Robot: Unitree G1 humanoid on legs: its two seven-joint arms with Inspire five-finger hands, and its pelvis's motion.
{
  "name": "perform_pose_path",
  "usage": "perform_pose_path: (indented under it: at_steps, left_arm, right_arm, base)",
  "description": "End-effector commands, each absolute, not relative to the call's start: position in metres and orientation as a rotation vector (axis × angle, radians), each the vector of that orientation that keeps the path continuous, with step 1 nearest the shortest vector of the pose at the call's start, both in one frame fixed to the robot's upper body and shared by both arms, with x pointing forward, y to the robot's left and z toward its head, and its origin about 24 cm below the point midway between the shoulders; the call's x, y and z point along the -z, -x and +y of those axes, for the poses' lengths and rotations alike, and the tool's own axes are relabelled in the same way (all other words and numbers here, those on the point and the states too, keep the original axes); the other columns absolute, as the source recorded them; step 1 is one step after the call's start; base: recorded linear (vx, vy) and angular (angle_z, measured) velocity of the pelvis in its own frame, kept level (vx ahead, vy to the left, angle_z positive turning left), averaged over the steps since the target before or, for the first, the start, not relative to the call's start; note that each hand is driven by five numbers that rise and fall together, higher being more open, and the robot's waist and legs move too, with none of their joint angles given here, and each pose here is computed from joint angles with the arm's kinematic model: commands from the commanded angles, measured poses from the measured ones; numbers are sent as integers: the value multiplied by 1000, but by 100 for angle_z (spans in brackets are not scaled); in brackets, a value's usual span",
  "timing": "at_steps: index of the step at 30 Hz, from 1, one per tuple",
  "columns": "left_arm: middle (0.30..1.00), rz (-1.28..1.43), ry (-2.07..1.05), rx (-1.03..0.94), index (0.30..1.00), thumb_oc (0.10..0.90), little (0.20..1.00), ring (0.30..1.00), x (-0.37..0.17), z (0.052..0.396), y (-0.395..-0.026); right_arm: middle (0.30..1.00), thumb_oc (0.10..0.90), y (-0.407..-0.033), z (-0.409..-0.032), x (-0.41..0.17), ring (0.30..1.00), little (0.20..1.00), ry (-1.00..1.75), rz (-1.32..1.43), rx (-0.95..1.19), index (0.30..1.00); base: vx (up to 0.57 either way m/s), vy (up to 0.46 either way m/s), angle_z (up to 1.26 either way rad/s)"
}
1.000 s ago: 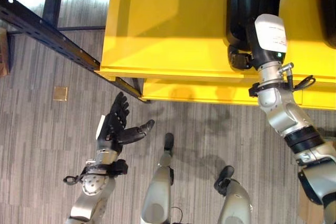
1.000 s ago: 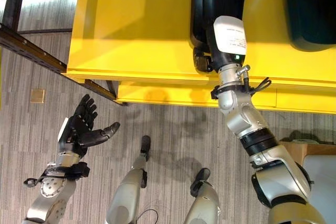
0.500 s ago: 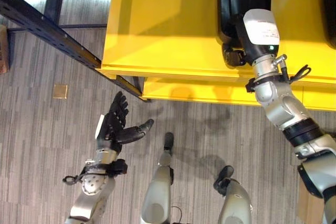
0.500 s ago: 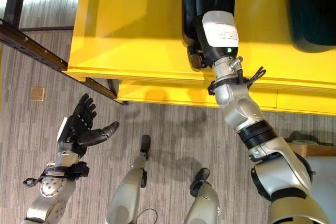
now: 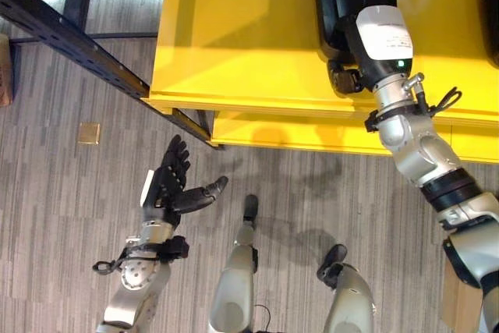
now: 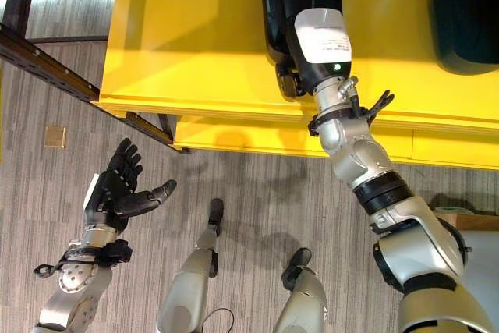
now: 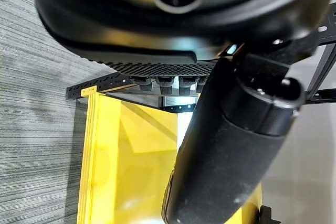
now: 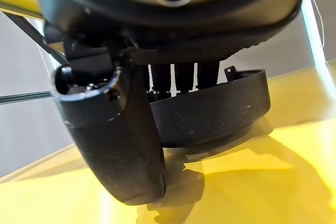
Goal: Move parts from the plastic box to the shelf.
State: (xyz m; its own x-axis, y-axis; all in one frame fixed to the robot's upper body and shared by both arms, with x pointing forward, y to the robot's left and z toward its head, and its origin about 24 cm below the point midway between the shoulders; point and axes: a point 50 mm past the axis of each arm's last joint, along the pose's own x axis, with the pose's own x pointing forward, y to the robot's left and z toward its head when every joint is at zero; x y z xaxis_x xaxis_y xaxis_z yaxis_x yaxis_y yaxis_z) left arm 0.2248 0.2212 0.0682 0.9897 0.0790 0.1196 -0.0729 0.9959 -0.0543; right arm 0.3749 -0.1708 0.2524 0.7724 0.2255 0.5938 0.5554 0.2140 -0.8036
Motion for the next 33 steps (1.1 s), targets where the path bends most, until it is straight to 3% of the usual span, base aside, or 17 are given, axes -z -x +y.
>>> perform_pose_path:
  at_steps: [1, 26, 27, 33]
  left_arm:
    - [1000, -407, 49, -59, 1000, 900, 1000, 1000, -123, 227, -226]
    - [1000, -407, 46, -69, 1000, 900, 1000, 1000, -123, 228, -227]
    - [1000, -406, 44, -70, 1000, 900, 1000, 1000, -123, 228, -228]
    - [1000, -416, 45, -70, 1000, 900, 1000, 1000, -124, 228, -228]
  right_arm:
    - [300, 400, -369, -157, -329, 300, 300, 1293, -930, 408, 300]
    - [305, 404, -373, -160, -327, 305, 305, 1245, -895, 424, 305]
    - [1000, 900, -373, -159, -325, 1000, 1000, 1241, -891, 416, 1000]
    - [1000, 900, -369, -153, -321, 1000, 1000, 1225, -916, 377, 1000]
  base:
    - [0, 0, 0]
    - [0, 0, 0]
    - [0, 0, 0]
    - [0, 0, 0]
